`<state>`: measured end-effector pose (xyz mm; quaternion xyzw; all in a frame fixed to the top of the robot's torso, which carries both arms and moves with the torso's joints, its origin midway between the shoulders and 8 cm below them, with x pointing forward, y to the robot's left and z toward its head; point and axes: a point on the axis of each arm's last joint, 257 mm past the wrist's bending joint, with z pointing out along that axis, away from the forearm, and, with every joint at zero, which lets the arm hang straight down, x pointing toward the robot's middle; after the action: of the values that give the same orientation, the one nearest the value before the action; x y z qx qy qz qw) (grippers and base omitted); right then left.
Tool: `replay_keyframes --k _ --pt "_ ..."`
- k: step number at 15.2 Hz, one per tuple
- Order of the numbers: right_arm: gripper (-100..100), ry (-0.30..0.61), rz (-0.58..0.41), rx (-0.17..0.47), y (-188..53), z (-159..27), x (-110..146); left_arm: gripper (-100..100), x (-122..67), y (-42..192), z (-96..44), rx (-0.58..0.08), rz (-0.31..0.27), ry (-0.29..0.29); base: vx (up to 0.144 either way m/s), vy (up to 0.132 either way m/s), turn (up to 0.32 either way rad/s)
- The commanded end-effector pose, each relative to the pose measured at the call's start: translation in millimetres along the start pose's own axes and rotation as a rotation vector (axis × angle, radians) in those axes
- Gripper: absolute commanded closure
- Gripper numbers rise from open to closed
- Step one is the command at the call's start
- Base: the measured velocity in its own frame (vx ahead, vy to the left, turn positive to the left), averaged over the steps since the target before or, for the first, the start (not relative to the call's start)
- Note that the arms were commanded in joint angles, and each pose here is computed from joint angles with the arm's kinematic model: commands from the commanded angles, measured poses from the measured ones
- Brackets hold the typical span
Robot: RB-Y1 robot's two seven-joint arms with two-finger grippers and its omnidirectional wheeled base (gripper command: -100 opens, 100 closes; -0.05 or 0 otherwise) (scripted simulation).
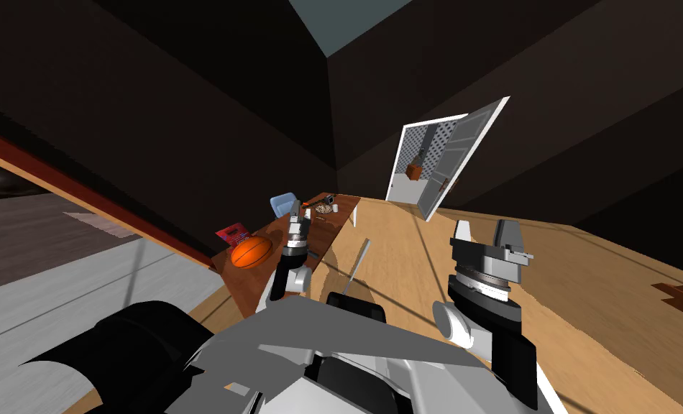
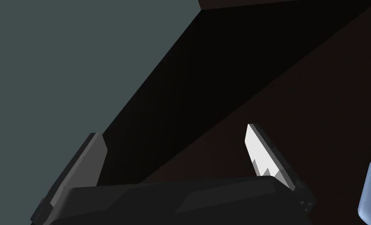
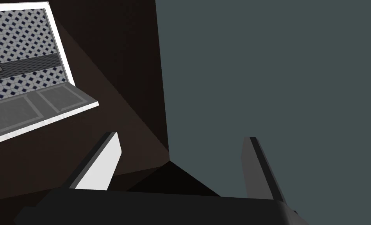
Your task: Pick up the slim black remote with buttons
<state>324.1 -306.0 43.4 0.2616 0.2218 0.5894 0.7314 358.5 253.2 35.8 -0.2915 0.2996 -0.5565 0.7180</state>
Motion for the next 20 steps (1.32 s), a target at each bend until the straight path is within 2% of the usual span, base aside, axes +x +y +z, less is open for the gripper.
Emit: replay_keyframes --k 1,4,8,9,10,11,12,13,14,15,16,17,18,19,20 --pt "0 0.000 0.000 0.000 0 0.0 0 -100 4.7 6 -1.9 -0.015 0.019 0.043 0.004 0.000 -0.012" --pt "0 0.000 0.000 0.000 0 0.0 0 -100 7.5 12 -3.8 -0.032 0.033 0.073 0.008 0.000 -0.016" --pt "0 0.000 0.000 0.000 0 0.0 0 -100 11.9 41 -12.1 -0.117 0.075 0.155 0.004 0.005 -0.020" --pt "0 0.000 0.000 0.000 0 0.0 0 -100 12.1 41 -12.1 -0.117 0.075 0.156 0.012 0.006 -0.031" --pt "0 0.000 0.000 0.000 0 0.0 0 -100 11.8 54 -16.1 -0.157 0.089 0.179 0.021 0.000 -0.036" --pt "0 0.000 0.000 0.000 0 0.0 0 -100 11.8 54 -16.1 -0.157 0.089 0.179 0.023 0.002 -0.035" --pt "0 0.000 0.000 0.000 0 0.0 0 -100 10.6 68 -20.8 -0.201 0.102 0.200 0.019 0.008 -0.048" --pt "0 0.000 0.000 0.000 0 0.0 0 -100 10.6 68 -20.8 -0.201 0.103 0.200 0.019 0.009 -0.042" --pt "0 0.000 0.000 0.000 0 0.0 0 -100 8.5 83 -26.3 -0.250 0.116 0.218 0.030 0.006 -0.048" --pt "0 0.000 0.000 0.000 0 0.0 0 -100 8.5 83 -26.3 -0.250 0.116 0.218 0.040 0.003 -0.048" --pt "0 0.000 0.000 0.000 0 0.0 0 -100 5.4 99 -32.7 -0.303 0.129 0.234 0.039 0.003 -0.055" --pt "0 0.000 0.000 0.000 0 0.0 0 -100 5.4 99 -32.7 -0.303 0.129 0.234 0.036 0.002 -0.047" --pt "0 0.000 0.000 0.000 0 0.0 0 -100 1.4 115 -39.9 -0.356 0.141 0.248 0.037 0.001 -0.042" --pt "0 0.000 0.000 0.000 0 0.0 0 -100 1.4 116 -40.2 -0.360 0.142 0.248 0.029 0.000 -0.036" --pt "0 0.000 0.000 0.000 0 0.0 0 -100 -3.4 131 -47.7 -0.409 0.153 0.260 0.037 0.006 -0.056"
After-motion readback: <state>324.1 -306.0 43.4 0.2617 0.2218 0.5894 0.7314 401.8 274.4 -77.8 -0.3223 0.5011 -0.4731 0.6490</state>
